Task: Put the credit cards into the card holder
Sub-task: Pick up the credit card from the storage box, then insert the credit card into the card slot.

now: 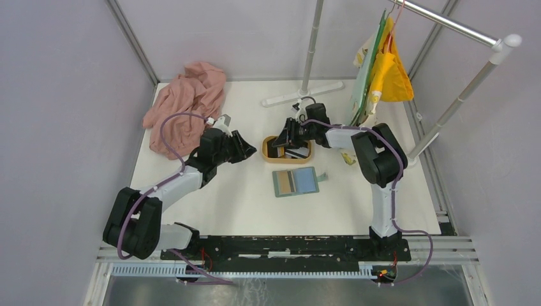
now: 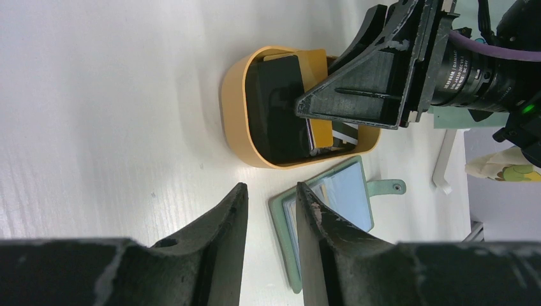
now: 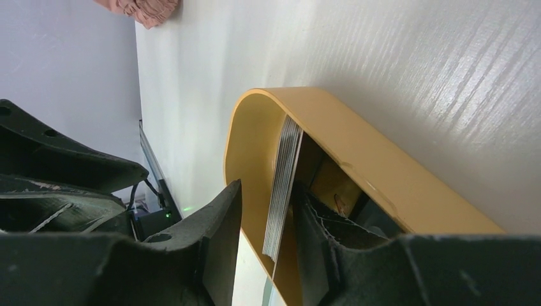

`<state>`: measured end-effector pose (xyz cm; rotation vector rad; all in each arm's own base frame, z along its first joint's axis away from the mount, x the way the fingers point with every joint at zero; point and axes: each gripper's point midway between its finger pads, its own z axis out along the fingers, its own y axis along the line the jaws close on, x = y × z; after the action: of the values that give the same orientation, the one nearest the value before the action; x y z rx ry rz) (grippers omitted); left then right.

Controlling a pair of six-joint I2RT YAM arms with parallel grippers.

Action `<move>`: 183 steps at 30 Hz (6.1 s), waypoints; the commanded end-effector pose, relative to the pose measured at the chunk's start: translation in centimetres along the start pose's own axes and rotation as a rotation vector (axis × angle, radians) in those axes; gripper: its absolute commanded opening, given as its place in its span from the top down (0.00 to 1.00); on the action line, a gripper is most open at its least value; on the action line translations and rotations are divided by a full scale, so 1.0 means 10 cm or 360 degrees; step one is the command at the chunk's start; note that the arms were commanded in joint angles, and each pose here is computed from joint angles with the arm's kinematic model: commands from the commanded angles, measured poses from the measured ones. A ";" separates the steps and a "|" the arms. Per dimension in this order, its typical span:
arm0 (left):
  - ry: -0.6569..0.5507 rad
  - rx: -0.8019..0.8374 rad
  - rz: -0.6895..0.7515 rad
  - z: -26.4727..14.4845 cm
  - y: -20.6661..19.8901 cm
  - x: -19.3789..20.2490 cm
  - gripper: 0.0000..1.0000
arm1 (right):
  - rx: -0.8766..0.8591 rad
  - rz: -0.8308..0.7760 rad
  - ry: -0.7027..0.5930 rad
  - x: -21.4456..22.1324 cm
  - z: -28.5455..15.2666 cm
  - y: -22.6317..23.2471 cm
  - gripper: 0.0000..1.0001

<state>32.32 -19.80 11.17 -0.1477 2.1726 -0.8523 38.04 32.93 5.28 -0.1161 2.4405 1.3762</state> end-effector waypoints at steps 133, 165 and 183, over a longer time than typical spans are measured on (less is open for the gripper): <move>0.0148 0.0974 0.0913 -0.66 -1.43 1.03 0.72 | -0.0923 -0.1498 -0.0016 1.20 -1.64 1.26 1.00; 0.0120 0.0027 0.0244 0.01 -0.31 1.21 0.35 | -0.0073 -0.0569 -0.0027 0.94 -1.38 -0.24 1.00; 0.0229 -0.0261 0.0404 0.29 -0.05 1.25 0.37 | -0.0202 -0.0526 -0.0077 0.87 -1.46 -0.14 1.00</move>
<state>25.19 -26.80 2.83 0.0915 2.3176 -0.6285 25.71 20.56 6.18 -0.4691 2.2744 1.3312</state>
